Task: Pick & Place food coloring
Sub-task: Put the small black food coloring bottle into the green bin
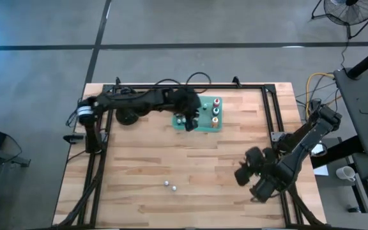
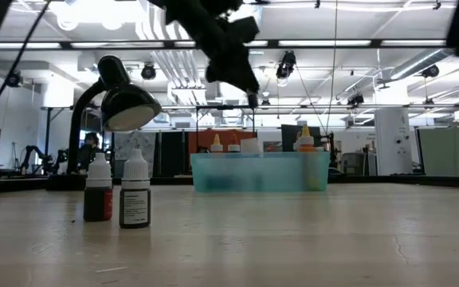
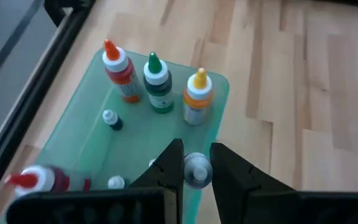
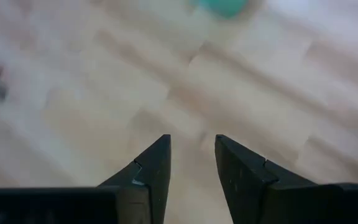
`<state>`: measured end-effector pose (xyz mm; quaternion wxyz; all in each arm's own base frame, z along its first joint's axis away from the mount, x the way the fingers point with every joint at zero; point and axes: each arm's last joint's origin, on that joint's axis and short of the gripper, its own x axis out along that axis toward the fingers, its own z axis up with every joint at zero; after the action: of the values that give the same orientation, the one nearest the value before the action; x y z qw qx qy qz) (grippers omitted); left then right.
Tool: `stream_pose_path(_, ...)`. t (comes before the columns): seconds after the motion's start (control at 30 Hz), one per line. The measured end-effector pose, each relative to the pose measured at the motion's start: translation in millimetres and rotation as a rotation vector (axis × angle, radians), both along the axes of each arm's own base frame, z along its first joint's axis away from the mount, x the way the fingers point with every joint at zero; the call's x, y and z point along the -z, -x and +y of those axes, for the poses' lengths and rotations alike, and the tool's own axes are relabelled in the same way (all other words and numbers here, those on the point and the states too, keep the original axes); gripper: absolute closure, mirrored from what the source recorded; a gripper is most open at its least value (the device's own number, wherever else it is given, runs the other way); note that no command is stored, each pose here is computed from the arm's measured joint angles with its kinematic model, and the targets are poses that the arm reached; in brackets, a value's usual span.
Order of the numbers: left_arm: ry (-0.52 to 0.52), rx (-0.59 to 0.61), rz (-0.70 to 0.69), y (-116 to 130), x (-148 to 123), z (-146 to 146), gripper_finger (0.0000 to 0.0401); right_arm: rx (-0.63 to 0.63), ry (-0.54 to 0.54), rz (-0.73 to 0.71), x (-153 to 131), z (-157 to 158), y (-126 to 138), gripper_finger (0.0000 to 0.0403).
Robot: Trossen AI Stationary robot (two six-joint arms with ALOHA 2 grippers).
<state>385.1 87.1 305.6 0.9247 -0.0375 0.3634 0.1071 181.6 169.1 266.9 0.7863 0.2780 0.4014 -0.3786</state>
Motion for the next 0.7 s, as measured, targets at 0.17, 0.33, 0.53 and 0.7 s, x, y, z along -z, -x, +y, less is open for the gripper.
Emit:
stream_pose_path(0.17, 0.009, -0.007, 0.062, -32.1, 20.3, 17.4, 0.0366, 0.081, 0.080, -0.093, 3.8, -28.8, 13.9, 0.0301)
stream_pose_path(0.33, 0.042, 0.019, 0.125, -50.4, 40.0, 27.8, 0.0366, 0.120, 0.091, -0.115, 11.0, -56.4, 31.3, 0.0310)
stream_pose_path(0.53, -0.001, 0.090, 0.198, -59.4, 61.4, 33.3, 0.0366, 0.170, 0.075, -0.137, 17.0, -79.9, 43.1, 0.0303)
stream_pose_path(0.7, -0.016, 0.102, 0.198, -63.2, 69.7, 38.9, 0.0366, 0.206, 0.112, -0.183, 21.8, -91.1, 38.5, 0.0299)
